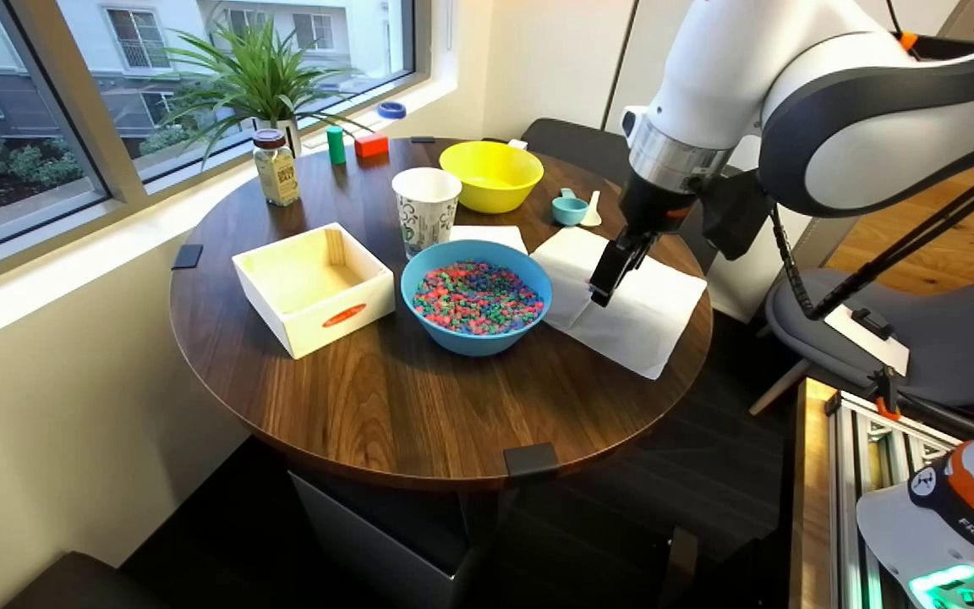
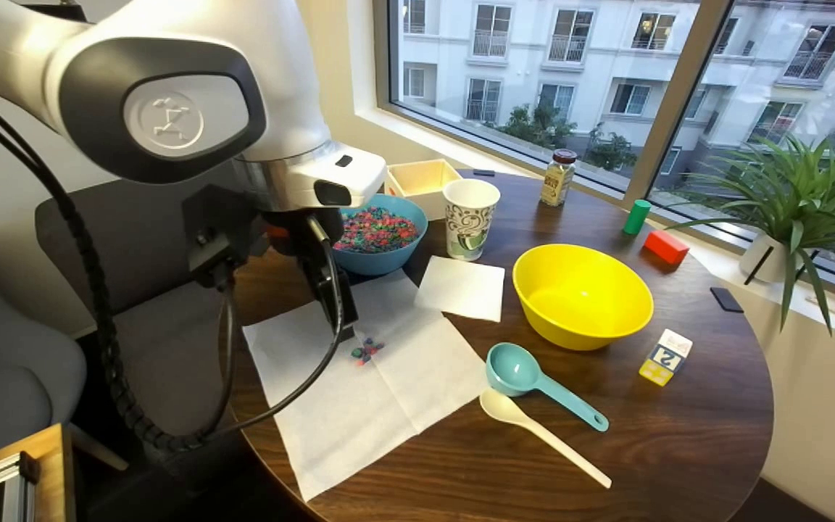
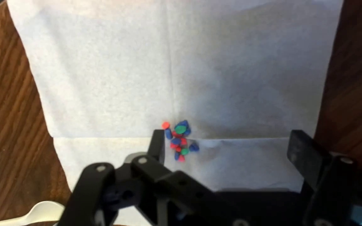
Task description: Put some of the contents of the blue bowl onto the napkin on the right and then fold the napkin
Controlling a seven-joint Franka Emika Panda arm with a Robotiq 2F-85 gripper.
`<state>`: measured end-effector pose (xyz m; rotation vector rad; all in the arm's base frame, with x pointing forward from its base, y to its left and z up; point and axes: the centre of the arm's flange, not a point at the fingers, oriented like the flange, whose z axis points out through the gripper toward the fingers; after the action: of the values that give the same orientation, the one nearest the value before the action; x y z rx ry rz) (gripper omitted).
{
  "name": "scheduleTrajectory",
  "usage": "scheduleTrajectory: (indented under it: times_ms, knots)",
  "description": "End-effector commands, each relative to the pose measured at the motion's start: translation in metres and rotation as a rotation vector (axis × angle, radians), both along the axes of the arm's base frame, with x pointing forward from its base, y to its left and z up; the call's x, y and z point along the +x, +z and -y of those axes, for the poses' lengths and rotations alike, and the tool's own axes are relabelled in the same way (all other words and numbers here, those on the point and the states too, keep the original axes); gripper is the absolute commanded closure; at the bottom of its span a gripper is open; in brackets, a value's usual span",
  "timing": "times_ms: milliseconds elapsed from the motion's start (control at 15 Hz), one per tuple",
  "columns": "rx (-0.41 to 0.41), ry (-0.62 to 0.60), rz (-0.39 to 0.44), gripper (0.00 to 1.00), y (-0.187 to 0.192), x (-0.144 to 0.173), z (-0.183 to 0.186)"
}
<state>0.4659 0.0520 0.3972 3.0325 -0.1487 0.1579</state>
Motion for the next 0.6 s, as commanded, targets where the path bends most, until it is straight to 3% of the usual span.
scheduleTrajectory:
  times_ms: [0, 200, 533]
  knots:
    - [-0.010, 0.034, -0.096, 0.00, 0.007, -0.010, -0.021]
    - [-0.071, 0.055, -0.165, 0.00, 0.003, -0.016, -0.030]
    - [-0.096, 0.104, -0.179, 0.00, -0.011, -0.017, -0.047]
